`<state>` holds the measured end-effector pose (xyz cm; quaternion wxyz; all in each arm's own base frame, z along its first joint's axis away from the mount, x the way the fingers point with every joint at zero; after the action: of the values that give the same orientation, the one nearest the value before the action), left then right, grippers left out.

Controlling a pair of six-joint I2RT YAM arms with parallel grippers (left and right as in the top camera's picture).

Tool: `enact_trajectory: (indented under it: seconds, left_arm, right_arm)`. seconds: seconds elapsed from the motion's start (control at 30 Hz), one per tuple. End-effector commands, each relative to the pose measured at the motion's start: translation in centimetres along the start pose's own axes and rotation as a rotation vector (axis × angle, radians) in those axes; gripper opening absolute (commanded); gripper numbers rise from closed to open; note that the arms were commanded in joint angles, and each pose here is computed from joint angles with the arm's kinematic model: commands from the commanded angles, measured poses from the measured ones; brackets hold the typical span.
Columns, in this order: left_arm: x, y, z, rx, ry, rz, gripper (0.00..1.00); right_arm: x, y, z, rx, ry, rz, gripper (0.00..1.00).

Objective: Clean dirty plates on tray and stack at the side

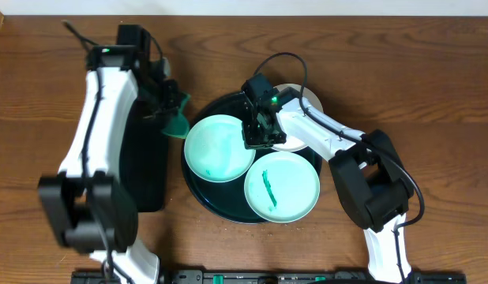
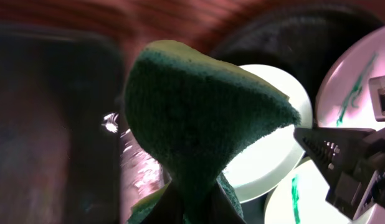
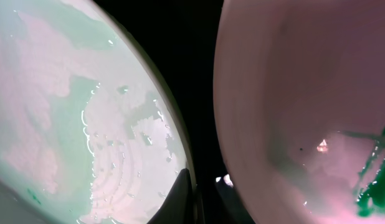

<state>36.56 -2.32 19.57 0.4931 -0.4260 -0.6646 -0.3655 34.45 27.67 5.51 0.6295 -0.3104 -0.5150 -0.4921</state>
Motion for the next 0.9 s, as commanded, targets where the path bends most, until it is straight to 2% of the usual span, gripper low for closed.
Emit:
enact_trajectory:
  seconds: [0.0, 0.1, 0.23, 0.5, 0.63, 0.87]
  left_arm:
    - [3.4, 1.0, 2.9, 0.085, 0.158, -0.151, 0.07]
    - [4.3, 1.3, 5.1, 0.131, 0.237, -0.182, 0.07]
    - [4.4, 1.8, 8.0, 0.256, 0.295, -0.2, 0.07]
    - [4.4, 1.9, 11.3, 0.365, 0.314, -0.189, 0.07]
    - [4.6, 2.0, 11.7, 0.378, 0.315, -0.193, 0.07]
    - [4.6, 2.0, 11.7, 0.377, 0.315, -0.193, 0.07]
  right_arm:
    - [-0.1, 0.4, 0.6, 0.055, 0.045, -0.006, 0.01]
    - [1.4, 1.2, 1.2, 0.103, 0.034, -0.07, 0.01]
    - [4.3, 1.8, 2.0, 0.193, -0.122, -0.181, 0.01]
    - [9.3, 1.8, 4.0, 0.33, -0.64, -0.417, 0.01]
    - [11.7, 0.8, 5.7, 0.394, -0.936, -0.529, 0.01]
    - [15.7, -1.6, 9.7, 0.444, -1.308, -0.744, 0.01]
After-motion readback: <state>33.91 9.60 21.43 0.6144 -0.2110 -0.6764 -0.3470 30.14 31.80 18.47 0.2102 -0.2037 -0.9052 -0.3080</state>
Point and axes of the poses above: each gripper's point midway between its finger pads, its own x axis back along the fingers, its own z axis along the line the jaws close on, y = z × x, the point moved 5 cm from there along x, back along the fingers, and after that the axes turned 11 degrees about x, right-handed, at the moved point
